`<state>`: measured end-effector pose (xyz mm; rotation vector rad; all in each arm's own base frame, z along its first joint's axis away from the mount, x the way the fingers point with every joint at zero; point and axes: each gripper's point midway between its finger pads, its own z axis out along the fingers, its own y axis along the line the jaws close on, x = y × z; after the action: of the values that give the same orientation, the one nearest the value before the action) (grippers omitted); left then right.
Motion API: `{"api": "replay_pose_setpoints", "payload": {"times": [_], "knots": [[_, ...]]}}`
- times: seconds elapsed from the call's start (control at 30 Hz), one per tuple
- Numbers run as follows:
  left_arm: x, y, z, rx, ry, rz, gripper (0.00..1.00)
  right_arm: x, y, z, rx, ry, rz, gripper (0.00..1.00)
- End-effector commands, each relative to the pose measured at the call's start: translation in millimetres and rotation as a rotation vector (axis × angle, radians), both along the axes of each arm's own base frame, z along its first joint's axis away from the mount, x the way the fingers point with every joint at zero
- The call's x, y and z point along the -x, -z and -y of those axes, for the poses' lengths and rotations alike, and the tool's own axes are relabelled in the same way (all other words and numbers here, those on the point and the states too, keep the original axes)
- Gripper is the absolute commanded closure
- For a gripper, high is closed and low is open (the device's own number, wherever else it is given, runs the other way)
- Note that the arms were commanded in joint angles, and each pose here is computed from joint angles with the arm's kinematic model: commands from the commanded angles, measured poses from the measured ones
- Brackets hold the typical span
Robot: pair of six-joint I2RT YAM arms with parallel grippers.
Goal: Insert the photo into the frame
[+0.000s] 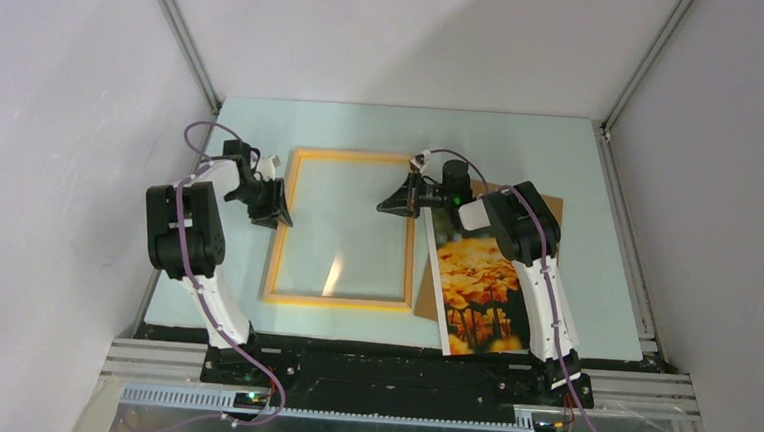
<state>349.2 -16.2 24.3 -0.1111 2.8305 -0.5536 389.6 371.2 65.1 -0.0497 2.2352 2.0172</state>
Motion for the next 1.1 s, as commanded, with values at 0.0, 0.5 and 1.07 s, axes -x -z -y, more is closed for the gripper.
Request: {"api": "replay_pose_setpoints", "payload": {"times": [0.0,0.5,1.07], "knots": [[-6.1,-15.1,5.3,0.03,0.015,0.056,0.6,-0.5,3.1,-2.4,0.027,0.003,0.026,1.0],[-6.4,-15.3,6.5,0.078,0.016,0.059,1.0,-2.5,-3.4,-1.5,0.007,0.002,0.028,1.0],[-0.9,-18.7,18.1,0.15,0.042,0.062,1.0,2.1,-31.2,-4.4,-0.112,-0.055,0.084,1.0]]}}
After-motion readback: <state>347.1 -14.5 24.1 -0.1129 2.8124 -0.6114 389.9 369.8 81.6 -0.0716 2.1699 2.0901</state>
